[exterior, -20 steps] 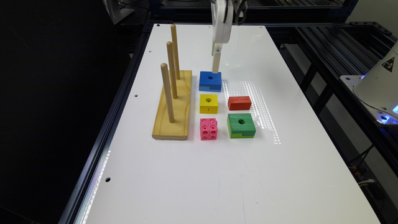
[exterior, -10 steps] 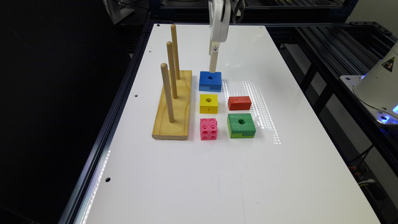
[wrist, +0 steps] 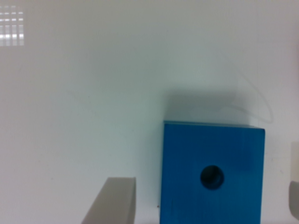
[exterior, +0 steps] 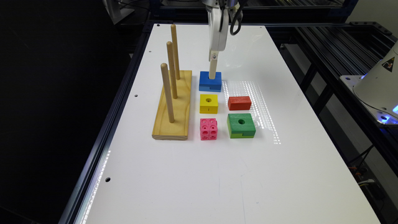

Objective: Pick up blue block.

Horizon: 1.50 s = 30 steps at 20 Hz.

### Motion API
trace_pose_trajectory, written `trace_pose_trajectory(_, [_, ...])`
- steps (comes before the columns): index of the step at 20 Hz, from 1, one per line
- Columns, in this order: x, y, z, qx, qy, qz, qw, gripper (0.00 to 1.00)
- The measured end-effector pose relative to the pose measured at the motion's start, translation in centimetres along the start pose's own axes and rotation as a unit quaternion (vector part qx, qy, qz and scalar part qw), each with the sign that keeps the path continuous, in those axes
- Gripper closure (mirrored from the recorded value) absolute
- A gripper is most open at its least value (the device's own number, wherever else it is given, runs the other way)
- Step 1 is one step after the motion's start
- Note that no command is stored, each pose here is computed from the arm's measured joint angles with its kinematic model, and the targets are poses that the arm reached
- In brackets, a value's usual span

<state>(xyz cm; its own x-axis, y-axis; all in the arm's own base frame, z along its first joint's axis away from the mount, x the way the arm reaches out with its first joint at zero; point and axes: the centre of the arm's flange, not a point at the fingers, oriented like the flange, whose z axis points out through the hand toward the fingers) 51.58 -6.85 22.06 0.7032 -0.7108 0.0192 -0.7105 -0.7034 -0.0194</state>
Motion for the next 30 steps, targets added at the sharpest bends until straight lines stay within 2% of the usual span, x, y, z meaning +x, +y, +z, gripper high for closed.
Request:
trace_pose_trajectory(8, [0.26, -0.4, 0.2, 0.0008, 0.0002, -0.0011, 0.999999, 0.00])
trace_pose_trajectory(14, [0.10, -0.3, 1.4, -0.0023, -0.0045, -0.0014, 0.999986, 0.00])
trace_pose_trajectory(25, [0.06, -0.5, 1.8, -0.0012, -0.0043, -0.0028, 0.999986, 0.00])
trace_pose_trajectory(30, [-0.07, -0.8, 1.7, 0.0004, -0.0040, -0.0044, 0.999983, 0.00])
